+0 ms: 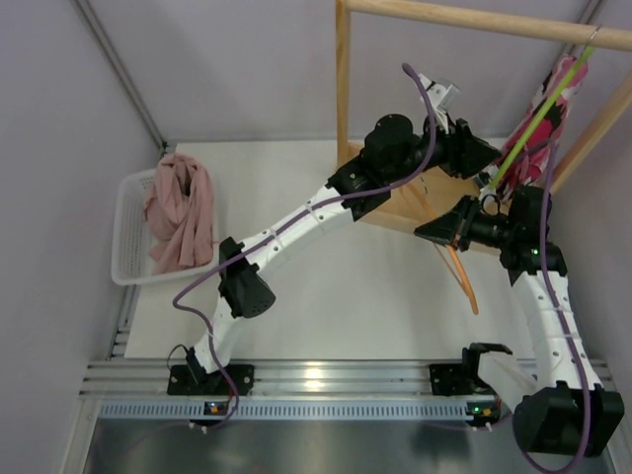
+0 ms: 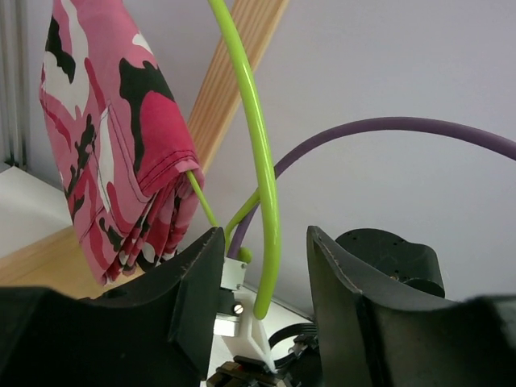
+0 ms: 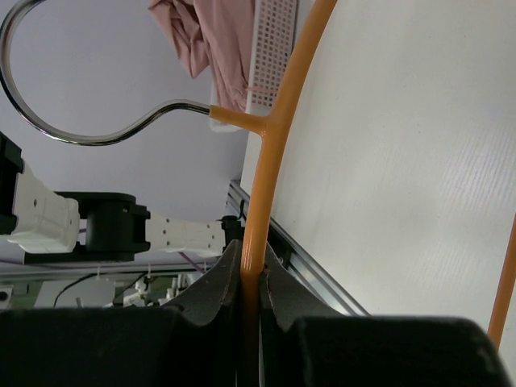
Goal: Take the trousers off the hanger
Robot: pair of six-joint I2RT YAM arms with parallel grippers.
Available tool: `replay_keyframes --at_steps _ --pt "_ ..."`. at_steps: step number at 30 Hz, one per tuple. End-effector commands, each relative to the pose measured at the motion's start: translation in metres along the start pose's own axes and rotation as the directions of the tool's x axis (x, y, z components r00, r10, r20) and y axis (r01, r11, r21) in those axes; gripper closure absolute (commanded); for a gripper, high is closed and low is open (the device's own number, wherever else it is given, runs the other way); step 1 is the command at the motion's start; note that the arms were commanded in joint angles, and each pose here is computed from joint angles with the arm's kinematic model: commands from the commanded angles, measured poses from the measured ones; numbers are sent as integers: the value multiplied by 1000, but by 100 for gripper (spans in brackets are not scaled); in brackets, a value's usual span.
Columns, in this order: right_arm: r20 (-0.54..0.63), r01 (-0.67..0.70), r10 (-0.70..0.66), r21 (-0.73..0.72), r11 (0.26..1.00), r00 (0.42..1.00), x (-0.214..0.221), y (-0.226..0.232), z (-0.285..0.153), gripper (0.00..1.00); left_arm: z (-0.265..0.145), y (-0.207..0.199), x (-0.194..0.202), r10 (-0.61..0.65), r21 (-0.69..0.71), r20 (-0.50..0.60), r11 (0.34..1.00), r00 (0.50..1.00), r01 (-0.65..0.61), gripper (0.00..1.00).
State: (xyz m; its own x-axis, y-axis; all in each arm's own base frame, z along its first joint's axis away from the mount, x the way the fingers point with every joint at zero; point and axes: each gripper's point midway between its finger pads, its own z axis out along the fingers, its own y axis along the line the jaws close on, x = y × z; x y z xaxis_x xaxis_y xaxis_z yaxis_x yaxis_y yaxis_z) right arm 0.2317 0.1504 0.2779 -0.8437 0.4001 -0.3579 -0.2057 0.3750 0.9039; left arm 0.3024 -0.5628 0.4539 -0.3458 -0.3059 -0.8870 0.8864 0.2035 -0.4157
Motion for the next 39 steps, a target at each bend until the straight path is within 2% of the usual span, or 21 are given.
replay_keyframes --at_steps 1,5,11,21,26,29,31,33,34,36,37,39 --pt "2 30 -30 -11 1000 1000 -4 14 -1 100 5 -34 -28 31 54 119 998 992 -37 49" --pt "10 42 -42 7 999 999 -3 13 -3 100 11 -27 -21 54 19 125 998 991 -57 58" --pt "8 45 -45 23 999 999 -1 12 -4 100 17 -30 -1 89 24 95 996 991 -91 62" --pt "0 70 -70 -4 998 998 3 22 -7 100 25 -13 9 107 -34 101 994 989 -104 89" --pt "-13 69 -69 -4 998 998 5 24 -6 100 27 -15 11 98 -18 101 995 990 -97 94" --pt "-45 43 -46 -54 998 998 9 30 -2 100 27 -22 11 100 7 99 995 990 -101 94" --pt "-34 92 -97 -129 987 995 7 40 -2 100 26 -24 11 98 11 99 995 990 -100 94" --pt "-27 49 -55 -171 984 998 7 45 -1 100 26 -24 9 98 7 103 995 990 -99 94" --pt "6 98 -99 -204 974 995 2 54 -2 100 26 -24 9 98 4 104 995 990 -99 94" --pt "6 40 -39 -211 977 999 3 54 -2 100 25 -25 6 106 4 109 994 988 -107 94" --pt "40 88 -80 -231 969 996 0 61 -4 100 25 -25 5 108 1 111 994 988 -109 94" --pt "54 88 -77 -257 962 996 1 65 -6 100 24 -25 4 114 0 113 993 987 -115 94"
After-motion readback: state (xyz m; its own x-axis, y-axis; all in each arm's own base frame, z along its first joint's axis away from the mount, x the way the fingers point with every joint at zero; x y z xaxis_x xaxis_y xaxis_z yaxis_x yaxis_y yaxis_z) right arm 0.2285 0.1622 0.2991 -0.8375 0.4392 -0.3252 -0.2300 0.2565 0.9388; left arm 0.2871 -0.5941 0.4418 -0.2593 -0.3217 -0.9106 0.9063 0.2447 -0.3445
